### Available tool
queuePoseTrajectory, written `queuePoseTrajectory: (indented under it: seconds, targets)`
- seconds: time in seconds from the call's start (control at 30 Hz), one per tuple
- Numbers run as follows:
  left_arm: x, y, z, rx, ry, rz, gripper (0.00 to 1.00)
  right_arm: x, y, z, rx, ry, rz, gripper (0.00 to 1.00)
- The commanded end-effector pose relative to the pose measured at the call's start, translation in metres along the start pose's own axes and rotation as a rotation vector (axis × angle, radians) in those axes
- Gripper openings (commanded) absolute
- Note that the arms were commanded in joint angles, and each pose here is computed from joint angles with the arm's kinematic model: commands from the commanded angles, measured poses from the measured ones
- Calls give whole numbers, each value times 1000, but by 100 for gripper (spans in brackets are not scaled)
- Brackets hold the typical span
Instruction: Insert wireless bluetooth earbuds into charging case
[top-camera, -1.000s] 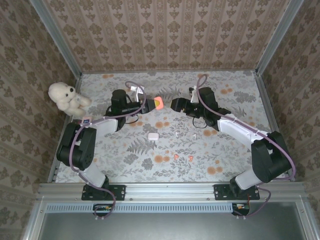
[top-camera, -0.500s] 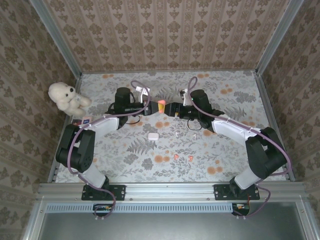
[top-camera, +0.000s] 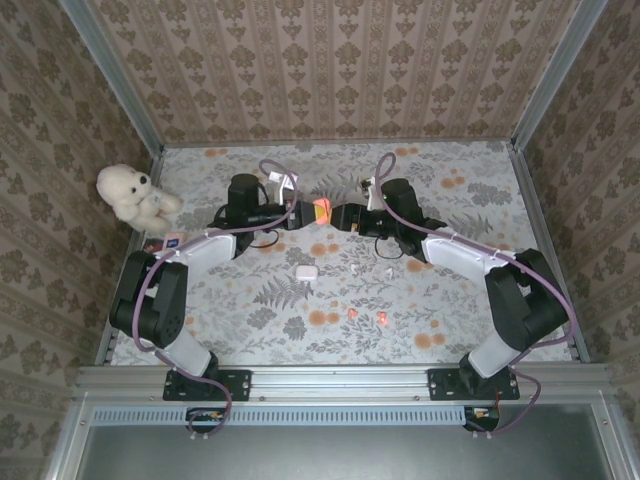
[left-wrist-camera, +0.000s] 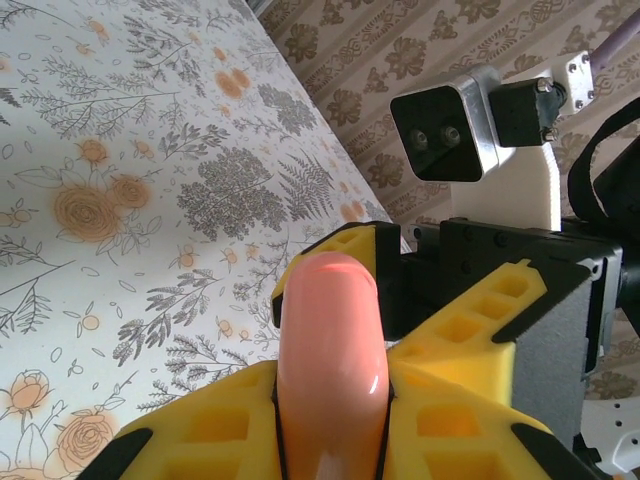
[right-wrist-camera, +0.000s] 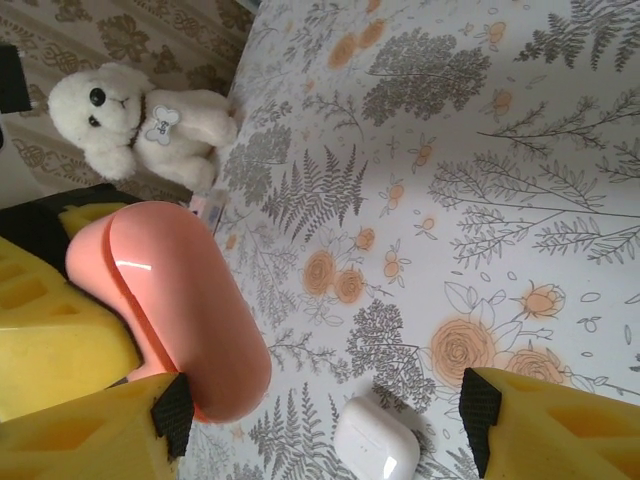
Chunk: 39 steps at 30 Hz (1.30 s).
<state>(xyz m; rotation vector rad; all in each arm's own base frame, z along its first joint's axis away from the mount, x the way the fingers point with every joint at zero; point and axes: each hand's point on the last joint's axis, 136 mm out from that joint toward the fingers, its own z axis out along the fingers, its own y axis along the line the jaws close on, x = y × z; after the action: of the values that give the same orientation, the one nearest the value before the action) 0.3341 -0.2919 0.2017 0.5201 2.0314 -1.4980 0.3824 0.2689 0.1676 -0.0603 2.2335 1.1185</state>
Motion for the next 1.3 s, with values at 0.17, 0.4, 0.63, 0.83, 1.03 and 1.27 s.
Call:
queuePoseTrajectory:
  seconds: [0.17, 0.4, 0.63, 0.83, 1.03, 1.27]
  targets:
    - [-13, -44, -6, 109, -4, 109, 0, -2, -33, 8, 104, -21, 57, 72]
    - [-13, -44, -6, 104, -8, 117, 0, 0, -22, -1, 68, -10, 55, 71]
    - [-12, -41, -6, 114, -6, 110, 0, 0, 3, -35, -49, -30, 20, 72]
    - [-19, -45, -4, 141, -36, 106, 0, -13, 26, -36, -162, -52, 37, 68]
    - [-28, -47, -4, 156, -82, 91, 0, -24, 32, -28, -234, -91, 109, 61]
    - [-29, -45, -1, 169, -101, 74, 0, -30, 34, -26, -263, -120, 136, 55]
